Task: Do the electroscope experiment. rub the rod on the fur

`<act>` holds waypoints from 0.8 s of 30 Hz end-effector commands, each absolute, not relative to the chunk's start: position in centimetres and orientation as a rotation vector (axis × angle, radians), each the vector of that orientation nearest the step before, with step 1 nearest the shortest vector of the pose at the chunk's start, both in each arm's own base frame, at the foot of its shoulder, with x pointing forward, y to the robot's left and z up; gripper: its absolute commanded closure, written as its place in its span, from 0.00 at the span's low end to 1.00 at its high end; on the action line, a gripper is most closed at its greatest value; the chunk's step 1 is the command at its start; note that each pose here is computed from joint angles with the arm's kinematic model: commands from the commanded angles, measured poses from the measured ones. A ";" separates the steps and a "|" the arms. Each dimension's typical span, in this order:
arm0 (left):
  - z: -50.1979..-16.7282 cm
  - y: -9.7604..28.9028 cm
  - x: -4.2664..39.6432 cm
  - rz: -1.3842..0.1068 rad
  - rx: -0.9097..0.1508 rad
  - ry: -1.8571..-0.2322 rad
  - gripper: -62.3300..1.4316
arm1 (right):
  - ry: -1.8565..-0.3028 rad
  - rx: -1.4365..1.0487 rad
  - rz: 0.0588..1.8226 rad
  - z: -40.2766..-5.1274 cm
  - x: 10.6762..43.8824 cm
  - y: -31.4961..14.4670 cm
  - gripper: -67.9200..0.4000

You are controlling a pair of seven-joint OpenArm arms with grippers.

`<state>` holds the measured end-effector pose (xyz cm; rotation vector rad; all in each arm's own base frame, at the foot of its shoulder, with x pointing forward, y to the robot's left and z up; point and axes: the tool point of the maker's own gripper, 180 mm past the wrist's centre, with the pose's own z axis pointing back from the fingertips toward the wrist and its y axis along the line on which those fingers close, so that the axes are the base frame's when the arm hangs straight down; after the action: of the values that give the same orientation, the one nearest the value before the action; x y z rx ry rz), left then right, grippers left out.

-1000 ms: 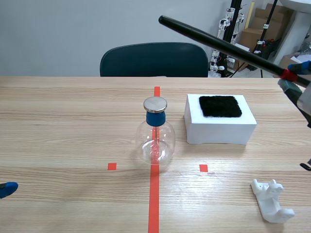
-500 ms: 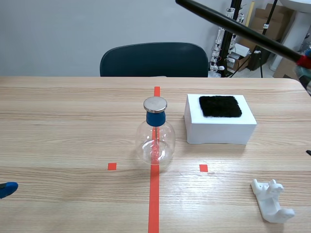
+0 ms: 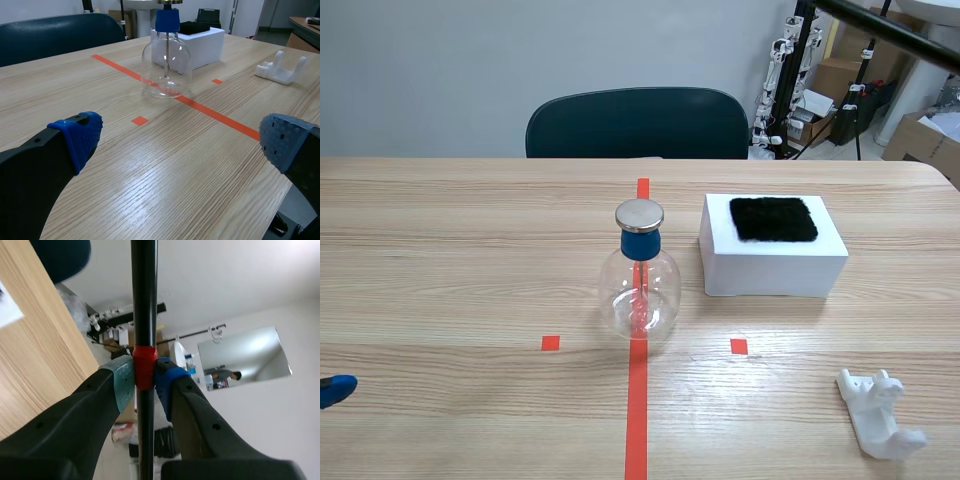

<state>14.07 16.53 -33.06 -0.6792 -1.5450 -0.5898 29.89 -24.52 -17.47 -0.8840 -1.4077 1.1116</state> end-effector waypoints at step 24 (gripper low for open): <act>-32.1 16.7 14.5 -0.590 -0.682 -1.586 0.00 | -1.195 -1.092 1.294 -19.1 31.4 -28.6 0.96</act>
<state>14.07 16.53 -33.06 -0.6790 -1.5449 -0.5902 30.45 -28.48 -21.19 -1.0395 -1.1581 1.2812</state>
